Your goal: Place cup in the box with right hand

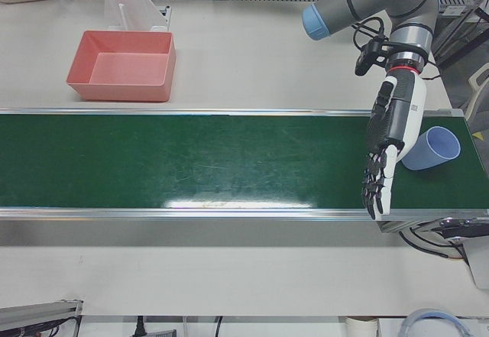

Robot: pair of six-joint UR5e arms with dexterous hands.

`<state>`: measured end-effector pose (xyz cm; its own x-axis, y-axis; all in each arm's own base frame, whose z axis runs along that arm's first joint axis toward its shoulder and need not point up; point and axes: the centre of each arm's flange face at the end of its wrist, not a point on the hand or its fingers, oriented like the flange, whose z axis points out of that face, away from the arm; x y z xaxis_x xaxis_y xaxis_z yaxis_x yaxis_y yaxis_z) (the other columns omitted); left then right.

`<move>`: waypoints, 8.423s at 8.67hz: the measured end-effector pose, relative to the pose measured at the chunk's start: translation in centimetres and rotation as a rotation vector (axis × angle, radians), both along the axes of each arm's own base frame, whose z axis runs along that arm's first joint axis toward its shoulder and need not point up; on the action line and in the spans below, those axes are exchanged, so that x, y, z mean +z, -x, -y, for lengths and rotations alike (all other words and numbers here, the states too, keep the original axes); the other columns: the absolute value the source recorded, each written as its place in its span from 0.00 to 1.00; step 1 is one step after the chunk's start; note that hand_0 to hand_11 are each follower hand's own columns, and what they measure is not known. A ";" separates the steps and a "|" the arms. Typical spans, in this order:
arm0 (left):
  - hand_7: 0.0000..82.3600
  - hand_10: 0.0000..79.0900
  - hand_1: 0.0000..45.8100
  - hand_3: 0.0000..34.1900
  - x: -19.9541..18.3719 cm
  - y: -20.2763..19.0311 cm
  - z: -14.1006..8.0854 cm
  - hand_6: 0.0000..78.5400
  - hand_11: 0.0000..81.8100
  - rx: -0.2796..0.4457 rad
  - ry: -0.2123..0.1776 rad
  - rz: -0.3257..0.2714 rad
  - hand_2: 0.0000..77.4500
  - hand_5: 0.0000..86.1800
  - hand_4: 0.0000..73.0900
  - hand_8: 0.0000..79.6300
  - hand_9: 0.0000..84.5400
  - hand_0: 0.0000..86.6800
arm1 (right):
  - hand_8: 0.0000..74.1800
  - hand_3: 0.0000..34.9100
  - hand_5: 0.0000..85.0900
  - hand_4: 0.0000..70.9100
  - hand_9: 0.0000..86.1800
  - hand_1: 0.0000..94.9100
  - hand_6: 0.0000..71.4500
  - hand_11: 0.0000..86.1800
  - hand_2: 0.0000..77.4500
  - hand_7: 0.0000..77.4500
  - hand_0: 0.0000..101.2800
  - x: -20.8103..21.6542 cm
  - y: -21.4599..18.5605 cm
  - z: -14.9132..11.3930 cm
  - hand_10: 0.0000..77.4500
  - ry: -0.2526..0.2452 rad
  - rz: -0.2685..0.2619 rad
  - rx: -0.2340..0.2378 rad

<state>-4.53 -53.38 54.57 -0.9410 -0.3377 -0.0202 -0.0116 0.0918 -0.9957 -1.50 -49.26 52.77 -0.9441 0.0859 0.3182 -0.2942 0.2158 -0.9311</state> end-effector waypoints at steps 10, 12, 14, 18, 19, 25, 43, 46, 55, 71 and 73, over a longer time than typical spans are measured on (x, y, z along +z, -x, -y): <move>0.01 0.00 0.01 0.00 -0.4 0.0 0.1 0.01 0.00 0.000 -0.004 0.000 0.01 0.01 0.01 0.00 0.00 0.00 | 0.01 0.00 0.04 0.11 0.05 0.09 0.05 0.06 0.13 0.15 0.44 4.6 4.9 3.6 0.02 0.012 -0.058 -0.054; 0.01 0.00 0.01 0.00 -0.4 0.0 0.1 0.01 0.00 0.001 -0.004 0.000 0.01 0.00 0.01 0.00 0.00 0.00 | 0.01 0.00 0.03 0.12 0.05 0.11 0.05 0.06 0.02 0.15 0.45 4.6 5.4 3.7 0.02 0.009 -0.058 -0.062; 0.01 0.00 0.01 0.00 -0.4 0.0 0.1 0.01 0.00 0.000 -0.004 0.000 0.01 0.01 0.01 0.00 0.00 0.00 | 0.01 0.00 0.04 0.09 0.05 0.11 0.05 0.06 0.19 0.15 0.43 4.6 5.7 3.7 0.02 0.008 -0.055 -0.064; 0.01 0.00 0.01 0.00 -0.4 0.0 0.1 0.00 0.00 0.001 -0.005 0.000 0.01 0.01 0.01 0.00 0.00 0.00 | 0.01 0.00 0.04 0.09 0.05 0.13 0.05 0.05 0.02 0.15 0.45 4.2 7.1 3.8 0.02 0.000 -0.054 -0.089; 0.01 0.00 0.01 0.00 -0.4 0.0 0.1 0.01 0.00 0.001 -0.004 0.000 0.01 0.01 0.01 0.00 0.00 0.00 | 0.01 0.02 0.04 0.10 0.07 0.09 0.04 0.05 0.14 0.15 0.45 4.1 7.5 3.8 0.02 -0.003 -0.054 -0.097; 0.01 0.00 0.01 0.00 -0.4 0.0 0.1 0.01 0.00 0.001 -0.004 0.000 0.01 0.01 0.01 0.00 0.00 0.00 | 0.01 0.01 0.04 0.13 0.06 0.07 0.05 0.05 0.10 0.15 0.45 3.5 8.5 4.0 0.02 -0.020 -0.050 -0.111; 0.01 0.00 0.01 0.00 -0.4 0.0 0.1 0.01 0.00 0.000 -0.004 0.000 0.01 0.00 0.01 0.00 0.00 0.00 | 0.01 0.10 0.04 0.12 0.06 0.05 0.03 0.04 0.06 0.13 0.45 3.8 10.8 2.2 0.02 -0.022 -0.076 -0.160; 0.01 0.00 0.01 0.00 -0.3 0.0 0.1 0.01 0.00 0.000 -0.003 0.000 0.01 0.01 0.01 0.00 0.00 0.00 | 0.01 0.10 0.04 0.08 0.06 0.09 0.03 0.04 0.13 0.13 0.44 3.8 10.9 2.2 0.02 -0.021 -0.078 -0.161; 0.01 0.00 0.01 0.00 -0.3 0.0 0.1 0.01 0.00 0.001 -0.002 0.000 0.01 0.01 0.01 0.00 0.00 0.00 | 0.33 0.00 0.18 0.28 0.28 0.27 0.34 0.34 0.20 0.45 0.56 3.9 10.2 2.2 0.30 -0.018 -0.067 -0.145; 0.01 0.00 0.01 0.00 -0.3 0.0 0.0 0.00 0.00 0.000 -0.003 0.000 0.01 0.01 0.01 0.00 0.00 0.00 | 0.44 0.00 0.18 0.29 0.64 0.18 0.34 0.42 0.50 0.93 0.60 -26.3 33.8 -24.8 0.31 -0.523 0.059 -0.557; 0.01 0.00 0.01 0.00 -0.3 0.0 0.1 0.01 0.00 0.000 -0.003 0.000 0.01 0.01 0.01 0.00 0.00 0.00 | 0.17 0.00 0.09 0.28 0.39 0.18 0.22 0.25 0.50 0.79 0.59 -26.2 34.8 -26.5 0.13 -0.527 0.039 -0.572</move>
